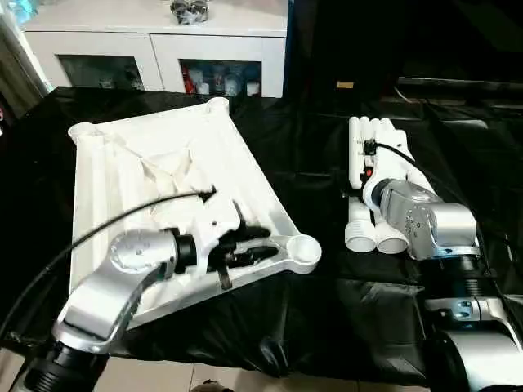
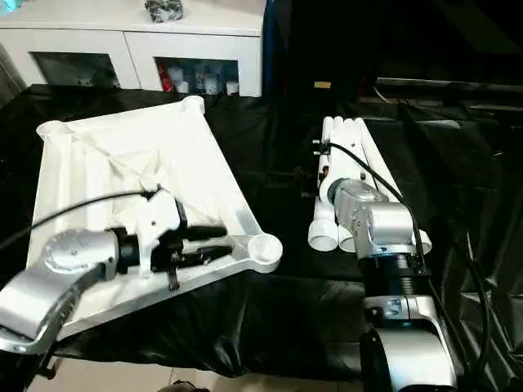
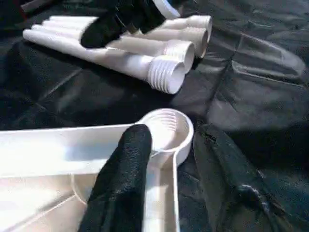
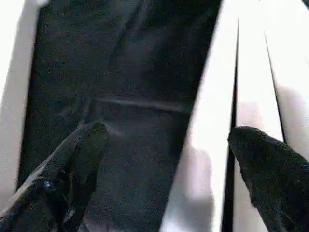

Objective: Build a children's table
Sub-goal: Pick table leg

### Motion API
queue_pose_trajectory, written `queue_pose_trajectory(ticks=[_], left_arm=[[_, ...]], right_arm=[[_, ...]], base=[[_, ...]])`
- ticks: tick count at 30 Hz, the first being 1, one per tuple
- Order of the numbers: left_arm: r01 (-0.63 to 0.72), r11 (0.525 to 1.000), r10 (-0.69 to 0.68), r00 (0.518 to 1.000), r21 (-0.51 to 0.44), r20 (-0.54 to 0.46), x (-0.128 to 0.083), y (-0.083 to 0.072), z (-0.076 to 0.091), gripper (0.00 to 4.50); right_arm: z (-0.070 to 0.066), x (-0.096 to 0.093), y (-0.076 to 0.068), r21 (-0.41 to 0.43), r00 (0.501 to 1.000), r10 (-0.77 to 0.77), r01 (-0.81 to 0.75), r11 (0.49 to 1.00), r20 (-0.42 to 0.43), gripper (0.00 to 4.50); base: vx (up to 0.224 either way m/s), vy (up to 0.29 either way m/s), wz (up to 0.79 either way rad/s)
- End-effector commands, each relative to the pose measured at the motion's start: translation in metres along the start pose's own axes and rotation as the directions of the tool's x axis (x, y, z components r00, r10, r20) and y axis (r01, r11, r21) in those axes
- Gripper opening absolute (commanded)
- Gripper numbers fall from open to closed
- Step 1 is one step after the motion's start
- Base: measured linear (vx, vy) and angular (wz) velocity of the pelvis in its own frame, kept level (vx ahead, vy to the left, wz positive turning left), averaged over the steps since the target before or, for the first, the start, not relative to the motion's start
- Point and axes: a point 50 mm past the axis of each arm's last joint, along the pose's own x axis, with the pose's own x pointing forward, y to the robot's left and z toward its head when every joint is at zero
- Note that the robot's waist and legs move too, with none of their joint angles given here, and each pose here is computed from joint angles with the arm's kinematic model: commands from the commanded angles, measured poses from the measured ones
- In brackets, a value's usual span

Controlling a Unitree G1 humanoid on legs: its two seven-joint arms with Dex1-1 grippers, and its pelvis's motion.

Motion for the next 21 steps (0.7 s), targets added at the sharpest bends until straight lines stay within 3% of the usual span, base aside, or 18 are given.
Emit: queue_pose_trajectory(ticks=[1,3,6,21], left_arm=[[0.001,1.0,-0.001,1.0,0.028,-0.003,-0.002,0.0,0.003,2.01],[0.012,0.999,-0.011,1.0,0.03,-0.013,-0.001,-0.002,0.001,2.26],[0.011,1.0,-0.011,1.0,0.028,-0.016,-0.001,-0.002,0.001,2.39],[0.0,0.999,0.001,0.999,0.036,-0.035,0.001,-0.001,-0.001,2.39]], right_arm=[[0.005,0.0,-0.003,0.014,1.0,-0.011,0.012,1.0,-0.02,4.5],[-0.001,0.002,-0.003,-0.017,0.997,-0.014,0.012,1.0,-0.074,4.5],[-0.003,0.004,-0.002,-0.002,0.997,-0.015,0.015,1.0,-0.075,4.5],[-0.01,0.01,0.003,0.02,0.984,0.01,-0.006,1.0,-0.178,4.5]], base=[[0.0,0.0,0.0],[0.0,0.0,0.0],[0.0,0.0,0.0],[0.0,0.0,0.0]])
